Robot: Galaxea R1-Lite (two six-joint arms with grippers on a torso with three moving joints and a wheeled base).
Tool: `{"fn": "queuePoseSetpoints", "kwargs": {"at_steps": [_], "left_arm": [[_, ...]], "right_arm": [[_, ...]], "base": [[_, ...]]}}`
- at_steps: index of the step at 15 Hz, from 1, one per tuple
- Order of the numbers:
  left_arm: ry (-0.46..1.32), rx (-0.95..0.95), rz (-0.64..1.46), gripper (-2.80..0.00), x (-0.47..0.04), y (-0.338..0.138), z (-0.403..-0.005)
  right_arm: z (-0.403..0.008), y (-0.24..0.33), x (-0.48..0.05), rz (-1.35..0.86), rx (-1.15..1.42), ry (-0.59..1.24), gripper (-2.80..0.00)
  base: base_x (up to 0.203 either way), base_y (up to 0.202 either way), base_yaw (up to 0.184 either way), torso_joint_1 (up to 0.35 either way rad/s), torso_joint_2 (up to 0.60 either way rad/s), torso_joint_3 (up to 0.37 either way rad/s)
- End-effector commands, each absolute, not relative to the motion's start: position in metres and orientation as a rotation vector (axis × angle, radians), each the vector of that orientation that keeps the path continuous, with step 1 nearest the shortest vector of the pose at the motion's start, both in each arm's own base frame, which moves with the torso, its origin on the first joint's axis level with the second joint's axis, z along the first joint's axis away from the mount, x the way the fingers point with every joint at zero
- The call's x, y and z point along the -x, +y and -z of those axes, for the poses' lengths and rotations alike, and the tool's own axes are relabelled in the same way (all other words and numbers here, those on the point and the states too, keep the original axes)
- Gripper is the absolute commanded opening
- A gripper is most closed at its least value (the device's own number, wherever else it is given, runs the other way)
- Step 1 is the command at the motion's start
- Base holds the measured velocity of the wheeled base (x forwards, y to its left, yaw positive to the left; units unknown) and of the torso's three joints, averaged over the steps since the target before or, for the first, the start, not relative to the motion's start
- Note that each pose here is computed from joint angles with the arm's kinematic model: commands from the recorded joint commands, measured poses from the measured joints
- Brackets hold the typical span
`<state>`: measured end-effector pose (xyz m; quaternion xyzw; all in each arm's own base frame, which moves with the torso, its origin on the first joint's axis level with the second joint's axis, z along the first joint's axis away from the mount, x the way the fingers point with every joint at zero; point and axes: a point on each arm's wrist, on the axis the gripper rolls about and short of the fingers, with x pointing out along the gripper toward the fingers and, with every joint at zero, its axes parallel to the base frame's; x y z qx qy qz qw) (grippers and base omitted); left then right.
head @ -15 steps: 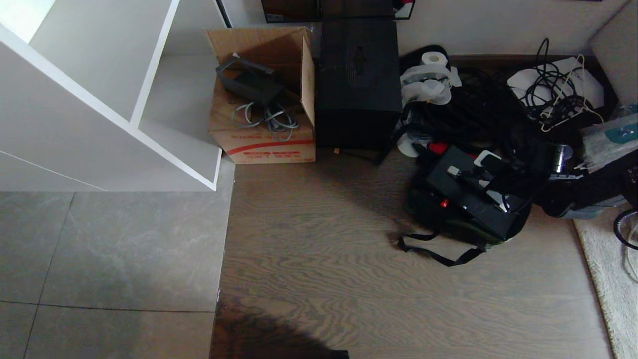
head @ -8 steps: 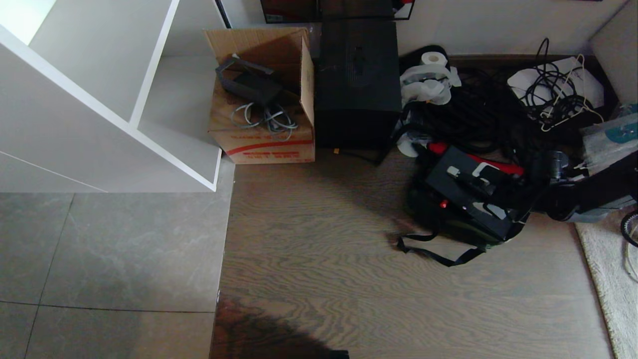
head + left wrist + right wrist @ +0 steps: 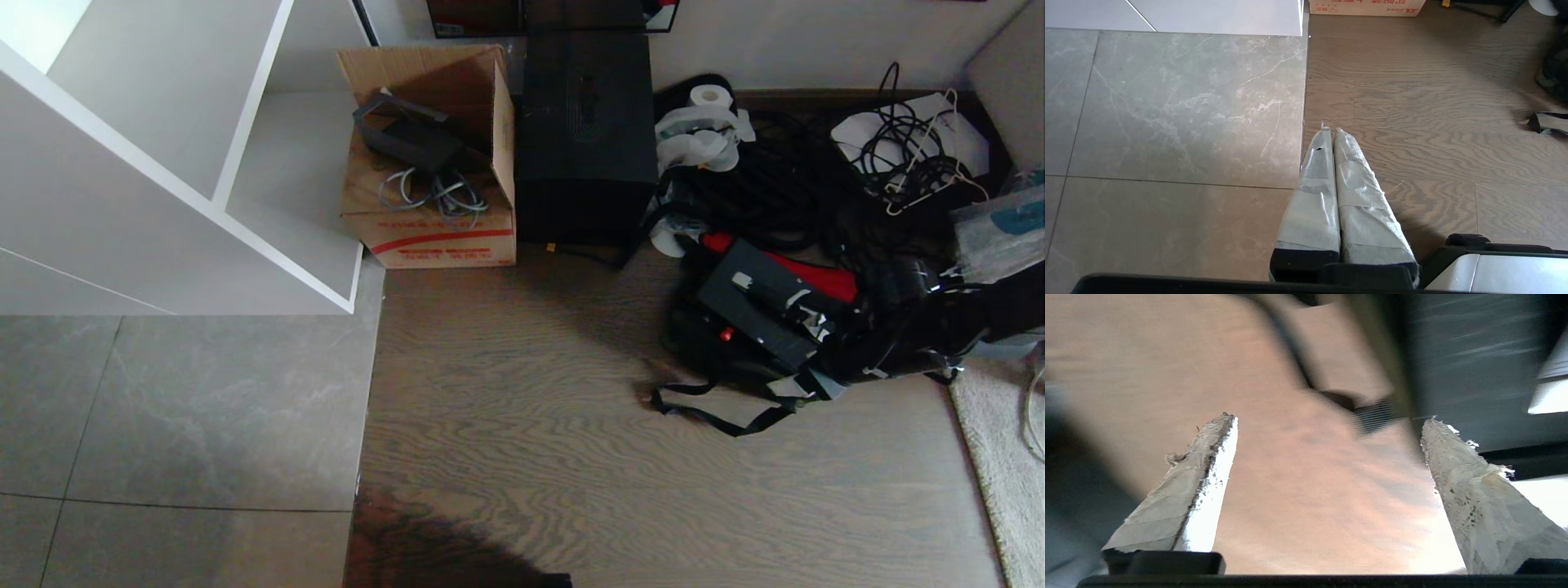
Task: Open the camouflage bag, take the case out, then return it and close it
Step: Place the black box back, then close the top of the storage box
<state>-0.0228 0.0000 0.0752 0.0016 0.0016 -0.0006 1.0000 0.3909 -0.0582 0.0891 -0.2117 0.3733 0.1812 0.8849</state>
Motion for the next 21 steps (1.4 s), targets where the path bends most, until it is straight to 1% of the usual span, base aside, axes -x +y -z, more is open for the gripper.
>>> {"fn": "queuePoseSetpoints", "kwargs": {"at_steps": [1,4,11,21], "left_arm": [[0.003,-0.003,0.002,-2.80,0.023,0.000,-0.075],[0.003,-0.003,0.002,-2.80,0.023,0.000,-0.075],[0.003,-0.003,0.002,-2.80,0.023,0.000,-0.075],[0.003,-0.003,0.002,-2.80,0.023,0.000,-0.075]], "right_arm": [[-0.086,-0.056,-0.387,-0.436,0.384,0.781,0.00],[-0.077,-0.054,-0.394,-0.491,0.330,0.761,0.00],[-0.056,-0.059,-0.425,-0.488,0.342,0.723,0.00],[-0.039,-0.060,-0.439,-0.511,0.341,0.712,0.00]], "base": [[0.000,0.000,0.000,0.000,0.00,0.000],[0.000,0.000,0.000,0.000,0.00,0.000],[0.000,0.000,0.000,0.000,0.00,0.000],[0.000,0.000,0.000,0.000,0.00,0.000]]}}
